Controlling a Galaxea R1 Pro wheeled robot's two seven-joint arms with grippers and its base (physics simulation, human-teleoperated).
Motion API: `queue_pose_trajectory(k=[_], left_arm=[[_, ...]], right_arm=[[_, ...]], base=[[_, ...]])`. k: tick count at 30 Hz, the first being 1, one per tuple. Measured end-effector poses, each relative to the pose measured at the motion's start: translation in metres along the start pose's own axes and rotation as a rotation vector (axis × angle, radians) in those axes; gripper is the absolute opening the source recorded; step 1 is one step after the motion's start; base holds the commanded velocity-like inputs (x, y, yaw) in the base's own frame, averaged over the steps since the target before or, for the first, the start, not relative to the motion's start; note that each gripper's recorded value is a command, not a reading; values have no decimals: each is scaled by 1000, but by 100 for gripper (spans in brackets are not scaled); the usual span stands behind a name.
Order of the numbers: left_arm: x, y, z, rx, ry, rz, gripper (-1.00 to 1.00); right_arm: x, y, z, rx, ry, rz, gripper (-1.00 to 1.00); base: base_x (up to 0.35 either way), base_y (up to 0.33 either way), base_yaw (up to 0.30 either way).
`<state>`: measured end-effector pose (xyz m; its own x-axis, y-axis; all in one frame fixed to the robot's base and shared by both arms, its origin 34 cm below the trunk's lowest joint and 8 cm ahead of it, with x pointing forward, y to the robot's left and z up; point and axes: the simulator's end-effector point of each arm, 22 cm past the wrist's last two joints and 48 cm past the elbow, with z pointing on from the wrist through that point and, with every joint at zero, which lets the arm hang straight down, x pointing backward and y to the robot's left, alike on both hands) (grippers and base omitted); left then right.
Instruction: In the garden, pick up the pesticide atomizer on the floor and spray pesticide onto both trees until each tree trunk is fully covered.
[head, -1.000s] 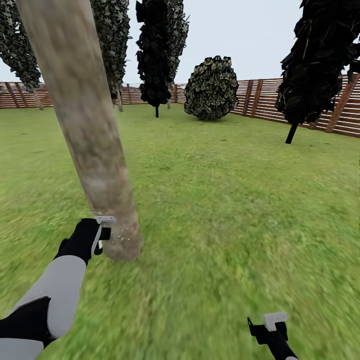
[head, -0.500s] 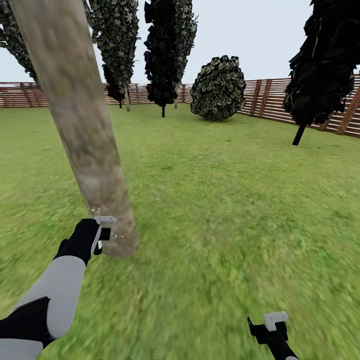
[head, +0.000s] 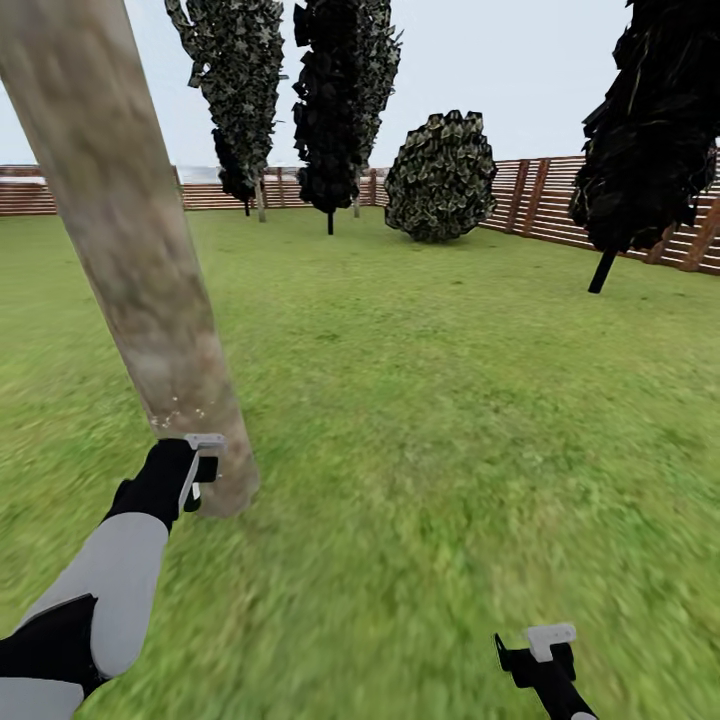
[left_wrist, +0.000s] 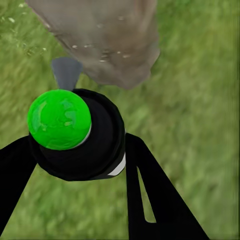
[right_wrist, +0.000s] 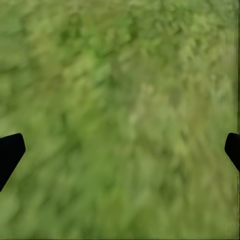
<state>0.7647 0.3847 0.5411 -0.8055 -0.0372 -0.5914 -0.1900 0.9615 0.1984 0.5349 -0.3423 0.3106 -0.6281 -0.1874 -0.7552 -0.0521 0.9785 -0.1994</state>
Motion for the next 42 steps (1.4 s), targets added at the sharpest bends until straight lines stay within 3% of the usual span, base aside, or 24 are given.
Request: queue_pose_trajectory(k=[6, 18, 23, 24, 28, 34, 42], left_arm=[[38, 34, 14, -54, 48, 1, -100], [61, 24, 20, -43, 74, 9, -100], [62, 10, 20, -25, 77, 13, -100], [61, -2, 19, -10, 73, 18, -100], [98, 4, 26, -26, 118, 37, -100], [99, 8, 31, -29, 62, 38, -100], [98, 0, 30, -16, 55, 34, -100]], right_arm=[[1, 1, 0, -1, 1, 0, 100], [3, 2, 0, -4, 5, -1, 100], [3, 2, 0, -4, 6, -1, 100], [4, 2, 0, -5, 7, -1, 100], [5, 3, 0, -6, 10, -1, 100], [6, 5, -1, -9, 12, 1, 100], [5, 9, -1, -14, 11, 1, 100]], base=[[99, -267, 174], [77, -38, 268], [45, -30, 59], [233, -158, 0], [238, -162, 0], [240, -164, 0], [241, -167, 146]])
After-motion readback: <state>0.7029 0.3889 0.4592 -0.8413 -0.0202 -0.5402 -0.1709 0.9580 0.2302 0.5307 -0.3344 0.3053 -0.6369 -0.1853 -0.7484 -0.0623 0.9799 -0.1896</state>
